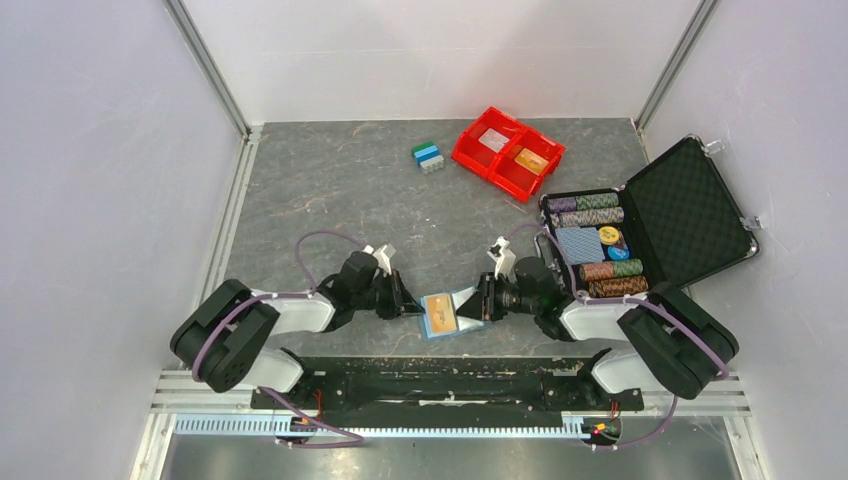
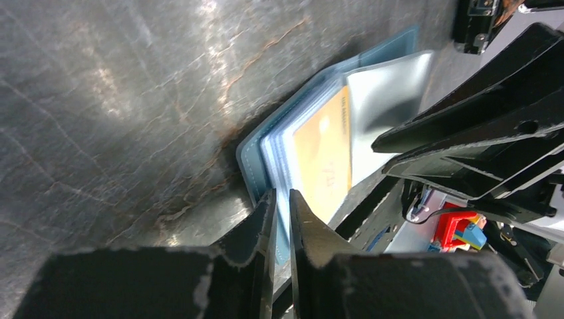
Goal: Take the credit cards out of the card holder
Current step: Remove the credit card from the card holder.
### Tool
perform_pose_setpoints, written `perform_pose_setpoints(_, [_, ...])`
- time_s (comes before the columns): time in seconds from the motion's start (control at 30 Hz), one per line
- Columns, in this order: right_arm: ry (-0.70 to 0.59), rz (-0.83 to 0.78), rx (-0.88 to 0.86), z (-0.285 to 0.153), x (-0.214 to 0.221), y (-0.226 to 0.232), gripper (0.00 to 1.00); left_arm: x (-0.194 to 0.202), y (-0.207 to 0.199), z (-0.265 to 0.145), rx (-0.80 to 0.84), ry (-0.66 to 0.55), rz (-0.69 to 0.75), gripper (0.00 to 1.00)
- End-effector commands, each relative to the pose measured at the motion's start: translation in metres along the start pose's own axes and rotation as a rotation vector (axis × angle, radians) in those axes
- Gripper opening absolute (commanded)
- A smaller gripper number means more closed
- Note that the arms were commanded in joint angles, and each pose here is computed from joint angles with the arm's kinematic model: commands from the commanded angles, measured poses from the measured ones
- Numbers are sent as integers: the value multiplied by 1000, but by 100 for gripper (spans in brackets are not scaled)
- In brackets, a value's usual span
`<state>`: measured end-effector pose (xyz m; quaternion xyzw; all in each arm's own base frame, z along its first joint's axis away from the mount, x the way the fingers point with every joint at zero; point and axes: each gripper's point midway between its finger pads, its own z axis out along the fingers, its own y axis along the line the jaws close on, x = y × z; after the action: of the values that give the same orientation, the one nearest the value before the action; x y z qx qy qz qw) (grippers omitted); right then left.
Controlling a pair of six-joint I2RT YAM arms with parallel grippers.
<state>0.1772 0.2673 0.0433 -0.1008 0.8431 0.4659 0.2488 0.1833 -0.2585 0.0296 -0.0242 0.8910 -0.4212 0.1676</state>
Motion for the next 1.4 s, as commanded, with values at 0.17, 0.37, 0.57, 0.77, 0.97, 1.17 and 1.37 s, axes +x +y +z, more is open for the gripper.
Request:
perform_pose_setpoints(0.17, [-5,-3,-24,9,-4,1,25,6,-2,7,84,-8,6,17])
perform_pose_setpoints(0.37, [-3,9,-21,10,-2,-2,26,9,3,6,70,-11,10,17])
perform_pose_setpoints(0.57, [7,23,-26,13,2,-1,26,11,6,6,64,-7,8,17])
perform_pose_setpoints(0.77, [2,35,-1,15,3,-5,29,12,8,7,56,-7,6,17])
perform_pose_setpoints(0.97, [10,46,-3,18,6,-4,28,11,7,8,57,-5,6,18])
perform_pose_setpoints(1.17, [11,57,9,20,6,-7,28,12,9,7,53,-5,4,18])
perform_pose_setpoints(1.37, [1,65,-12,21,5,-3,21,13,10,8,48,-5,4,18])
